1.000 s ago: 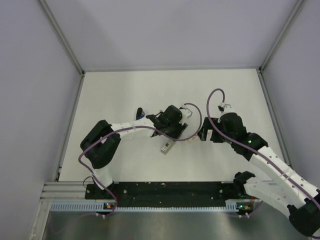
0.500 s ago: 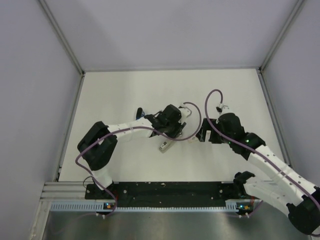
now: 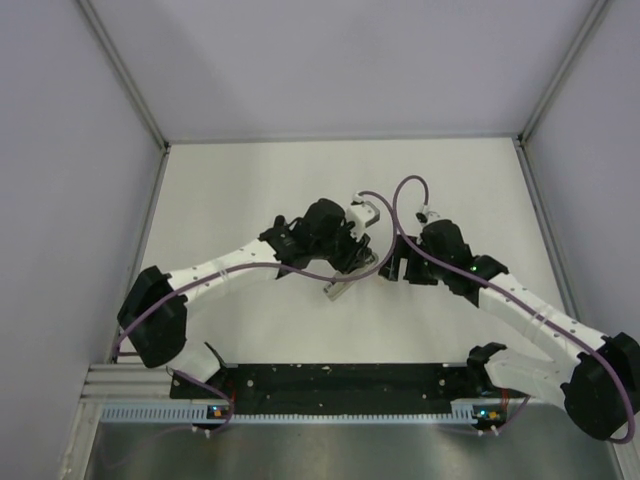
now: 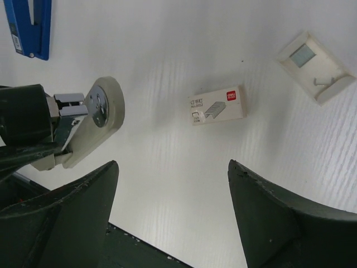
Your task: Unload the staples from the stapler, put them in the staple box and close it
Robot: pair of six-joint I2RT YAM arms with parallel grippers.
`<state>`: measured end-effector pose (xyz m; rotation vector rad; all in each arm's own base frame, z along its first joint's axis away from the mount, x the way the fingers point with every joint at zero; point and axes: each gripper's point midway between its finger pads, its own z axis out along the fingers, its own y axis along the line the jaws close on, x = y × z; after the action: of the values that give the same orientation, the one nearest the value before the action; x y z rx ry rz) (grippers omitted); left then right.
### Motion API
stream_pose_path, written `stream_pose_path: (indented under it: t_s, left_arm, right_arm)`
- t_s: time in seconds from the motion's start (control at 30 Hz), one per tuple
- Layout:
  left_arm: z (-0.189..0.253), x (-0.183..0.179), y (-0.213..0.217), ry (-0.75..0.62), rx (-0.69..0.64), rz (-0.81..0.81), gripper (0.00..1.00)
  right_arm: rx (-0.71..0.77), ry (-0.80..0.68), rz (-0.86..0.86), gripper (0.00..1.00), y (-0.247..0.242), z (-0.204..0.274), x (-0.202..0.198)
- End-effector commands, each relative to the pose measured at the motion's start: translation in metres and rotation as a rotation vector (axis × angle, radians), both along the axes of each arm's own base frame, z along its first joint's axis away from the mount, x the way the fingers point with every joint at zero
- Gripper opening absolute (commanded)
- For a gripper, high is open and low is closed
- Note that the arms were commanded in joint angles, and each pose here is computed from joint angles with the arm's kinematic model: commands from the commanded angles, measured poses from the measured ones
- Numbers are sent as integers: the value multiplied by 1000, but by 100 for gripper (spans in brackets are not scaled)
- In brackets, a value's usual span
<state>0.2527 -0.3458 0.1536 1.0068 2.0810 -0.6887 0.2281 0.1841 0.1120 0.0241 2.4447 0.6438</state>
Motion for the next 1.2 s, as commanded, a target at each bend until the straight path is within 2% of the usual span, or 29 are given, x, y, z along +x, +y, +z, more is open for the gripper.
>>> stream_pose_path:
  t_s: [0.0,0.17,0.53,0.73,0.9,1.17]
  left_arm:
    - [35,-13,-11,-39,-118,-74,0]
    - [41,-21,-9,-43,-141,-99,0]
    - [65,-36,-14,-46,-218,-168,0]
    - [85,-36,-7,-94,-254,-143,0]
    - [120,-32,-3,-154,-357,-83,0]
    - [176,-33,3,-158,-558,26,0]
  right_arm:
    - [115,-71,-1,80,18,29,14]
    - [136,-89,10,79,22,40,16]
    - [136,-47,9,79,29,25,19]
    - [122,-11,25,79,32,10,6]
    - [108,19,33,79,41,-3,-6]
    - [143,52,64,79,67,-11,-18]
